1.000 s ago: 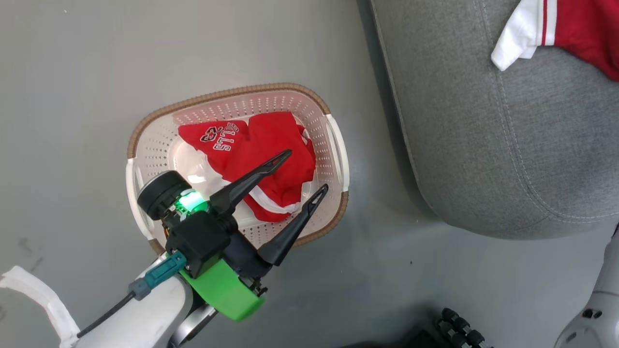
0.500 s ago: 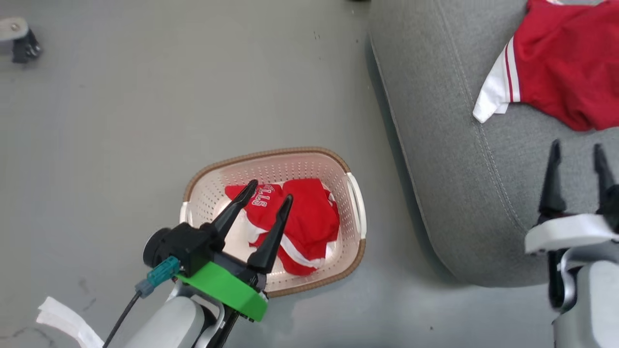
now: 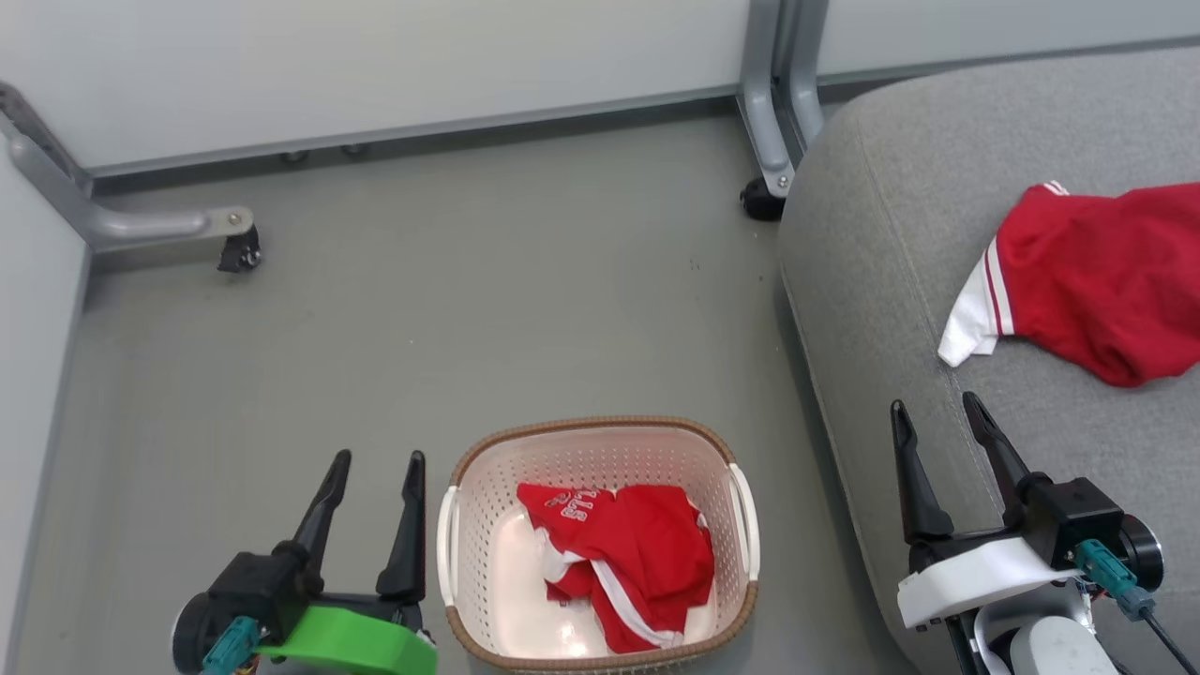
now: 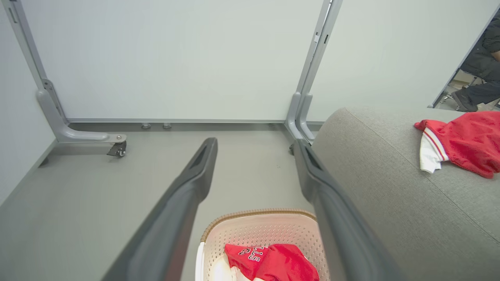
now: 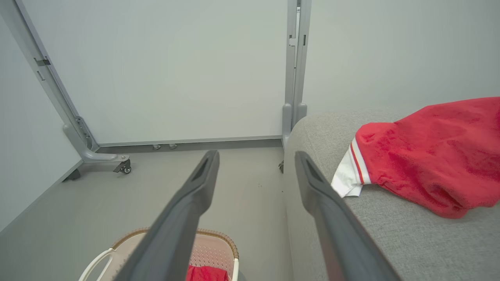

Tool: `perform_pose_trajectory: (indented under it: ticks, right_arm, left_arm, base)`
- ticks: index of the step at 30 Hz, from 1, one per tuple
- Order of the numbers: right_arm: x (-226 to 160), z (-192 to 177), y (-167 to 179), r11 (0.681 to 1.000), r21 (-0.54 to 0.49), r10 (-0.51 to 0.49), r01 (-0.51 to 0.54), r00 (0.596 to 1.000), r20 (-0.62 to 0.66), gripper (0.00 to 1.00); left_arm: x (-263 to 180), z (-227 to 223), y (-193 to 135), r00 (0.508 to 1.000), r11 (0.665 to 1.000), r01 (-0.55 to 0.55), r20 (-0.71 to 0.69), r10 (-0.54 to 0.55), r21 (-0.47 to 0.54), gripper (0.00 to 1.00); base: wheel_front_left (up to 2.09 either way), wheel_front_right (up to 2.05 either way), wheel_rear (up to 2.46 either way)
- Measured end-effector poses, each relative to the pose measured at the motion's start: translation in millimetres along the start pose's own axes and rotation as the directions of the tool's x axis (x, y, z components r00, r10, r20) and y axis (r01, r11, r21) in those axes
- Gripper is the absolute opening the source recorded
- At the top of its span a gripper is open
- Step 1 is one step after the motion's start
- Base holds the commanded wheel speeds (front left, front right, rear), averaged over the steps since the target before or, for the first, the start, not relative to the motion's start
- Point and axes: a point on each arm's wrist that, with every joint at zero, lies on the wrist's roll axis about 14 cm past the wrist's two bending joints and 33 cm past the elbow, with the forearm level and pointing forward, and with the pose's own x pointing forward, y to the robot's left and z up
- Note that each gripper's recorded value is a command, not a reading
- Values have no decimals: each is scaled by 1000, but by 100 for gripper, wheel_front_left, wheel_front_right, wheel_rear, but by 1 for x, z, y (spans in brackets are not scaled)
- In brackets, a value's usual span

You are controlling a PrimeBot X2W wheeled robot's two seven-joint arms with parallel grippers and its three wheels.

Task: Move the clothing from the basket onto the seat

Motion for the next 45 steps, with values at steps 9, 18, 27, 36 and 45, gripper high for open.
perform_pose_trajectory:
  ticks: [9, 18, 27, 36, 45]
  right_arm:
    - [-17, 39, 34, 995, 33, 89, -94, 989, 119, 100]
    - [-43, 27, 41, 993, 58, 99, -103, 992, 81, 100]
    - [-48, 24, 37, 994, 59, 85, -89, 994, 71, 100]
    - [-51, 27, 34, 995, 51, 77, -81, 994, 82, 100]
    - [-56, 25, 35, 995, 54, 77, -82, 994, 79, 100]
  left_arm:
    - [-55, 45, 27, 979, 988, -132, 166, 118, 74, 100]
    - [-80, 45, 25, 976, 984, -142, 181, 122, 105, 100]
    - [-79, 36, 18, 983, 987, -116, 153, 99, 109, 100]
    - [-79, 30, 11, 987, 991, -94, 137, 80, 95, 100]
    - [-78, 28, 5, 989, 992, -73, 133, 59, 101, 100]
  base:
    - [0, 0, 0]
    - [0, 0, 0]
    - [0, 0, 0]
    - [0, 0, 0]
    - [0, 0, 0]
